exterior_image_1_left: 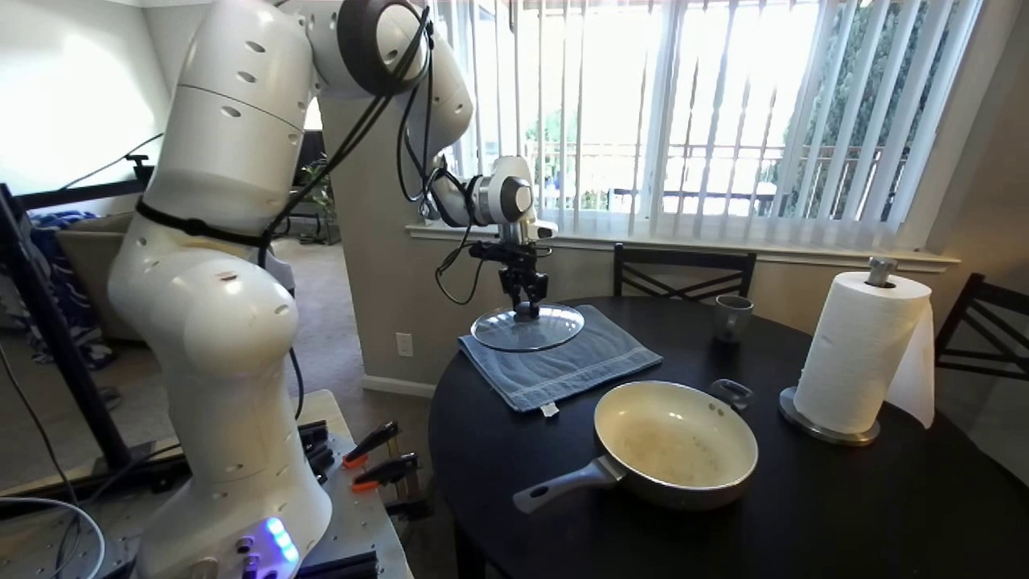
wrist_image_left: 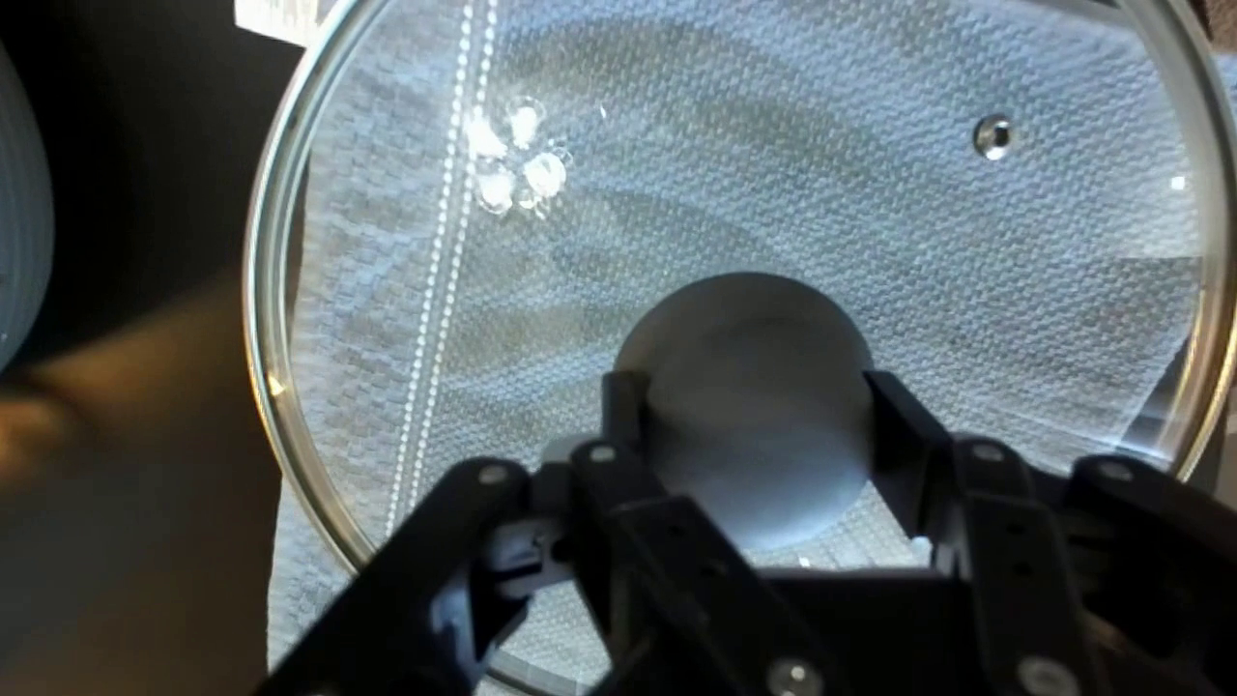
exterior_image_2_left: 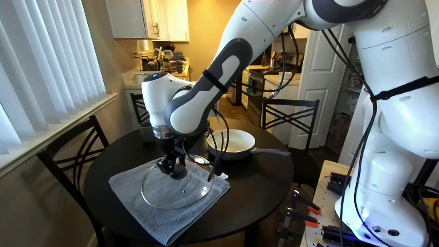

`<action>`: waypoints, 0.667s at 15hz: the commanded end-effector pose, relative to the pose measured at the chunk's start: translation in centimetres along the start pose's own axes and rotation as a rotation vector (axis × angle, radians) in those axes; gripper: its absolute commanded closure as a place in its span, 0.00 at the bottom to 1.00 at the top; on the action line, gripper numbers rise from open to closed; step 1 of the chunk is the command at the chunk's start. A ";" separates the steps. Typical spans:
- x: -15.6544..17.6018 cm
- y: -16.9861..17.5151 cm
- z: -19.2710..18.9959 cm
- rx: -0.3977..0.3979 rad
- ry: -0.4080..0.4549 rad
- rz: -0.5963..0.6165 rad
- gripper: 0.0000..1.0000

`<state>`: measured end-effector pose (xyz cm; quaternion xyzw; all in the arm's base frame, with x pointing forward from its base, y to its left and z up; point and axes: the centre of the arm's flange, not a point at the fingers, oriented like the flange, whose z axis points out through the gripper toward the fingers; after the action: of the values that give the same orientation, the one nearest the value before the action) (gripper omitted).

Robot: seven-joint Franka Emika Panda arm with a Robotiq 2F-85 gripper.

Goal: Pick up the clear pan lid and put it on the blue towel

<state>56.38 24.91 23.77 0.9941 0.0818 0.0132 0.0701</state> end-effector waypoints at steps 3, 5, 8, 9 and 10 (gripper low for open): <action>2.5 0.1 3.7 0.000 -0.037 0.065 0.67; 3.5 0.7 4.2 0.014 -0.046 0.093 0.67; 5.0 1.4 4.3 0.052 -0.049 0.148 0.67; 5.3 1.6 4.3 0.065 -0.048 0.168 0.67; 5.6 1.8 4.3 0.073 -0.045 0.184 0.67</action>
<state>60.76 23.46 18.57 0.9986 0.0153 -0.0086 0.0503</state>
